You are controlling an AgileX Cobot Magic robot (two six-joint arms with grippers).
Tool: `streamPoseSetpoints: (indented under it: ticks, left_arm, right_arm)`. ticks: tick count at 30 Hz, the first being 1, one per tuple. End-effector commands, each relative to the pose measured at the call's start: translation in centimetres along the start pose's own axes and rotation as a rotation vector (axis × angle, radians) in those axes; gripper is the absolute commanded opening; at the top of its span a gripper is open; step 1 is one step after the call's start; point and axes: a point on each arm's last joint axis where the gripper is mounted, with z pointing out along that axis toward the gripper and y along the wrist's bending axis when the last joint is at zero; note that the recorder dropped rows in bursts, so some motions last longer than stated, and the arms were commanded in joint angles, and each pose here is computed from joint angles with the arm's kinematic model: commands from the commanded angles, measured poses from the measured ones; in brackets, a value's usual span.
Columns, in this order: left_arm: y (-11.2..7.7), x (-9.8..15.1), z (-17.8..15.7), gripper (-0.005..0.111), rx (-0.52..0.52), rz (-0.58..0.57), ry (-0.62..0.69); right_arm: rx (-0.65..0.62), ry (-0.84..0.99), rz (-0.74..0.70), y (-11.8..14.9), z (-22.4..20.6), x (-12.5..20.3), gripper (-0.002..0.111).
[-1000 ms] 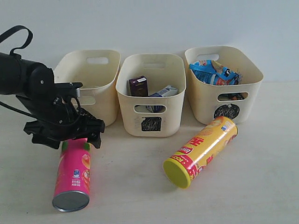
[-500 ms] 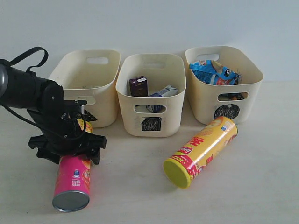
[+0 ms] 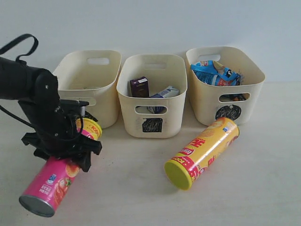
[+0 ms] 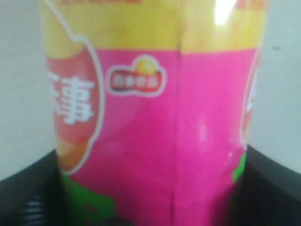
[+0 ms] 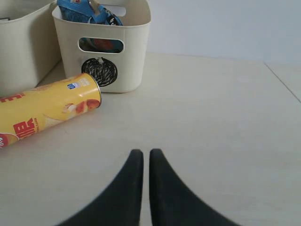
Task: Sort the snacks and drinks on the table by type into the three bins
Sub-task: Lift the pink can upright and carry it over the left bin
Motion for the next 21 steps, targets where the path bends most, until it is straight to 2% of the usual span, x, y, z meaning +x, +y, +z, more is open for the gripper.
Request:
streamPoseSetpoints:
  ticks: [1, 3, 7, 15, 21]
  left_arm:
    - [-0.6, 0.4, -3.2, 0.004, 0.049, 0.058, -0.039]
    - [-0.9, 0.7, -4.8, 0.004, 0.085, 0.098, -0.052]
    - [-1.6, 1.2, -8.6, 0.004, 0.162, 0.170, -0.159]
    - [-1.7, -0.1, -15.5, 0.004, 0.155, 0.199, -0.444]
    - [-1.8, -2.2, -18.6, 0.004, 0.144, 0.201, -0.611]
  right_arm:
    - [0.003, -0.008, 0.000, 0.0, 0.0, 0.1, 0.003]
    - [0.003, -0.008, 0.000, 0.0, 0.0, 0.1, 0.003]
    - [0.003, -0.008, 0.000, 0.0, 0.0, 0.1, 0.003]
    - [0.003, -0.008, 0.000, 0.0, 0.0, 0.1, 0.003]
    - [0.003, -0.008, 0.000, 0.0, 0.0, 0.1, 0.003]
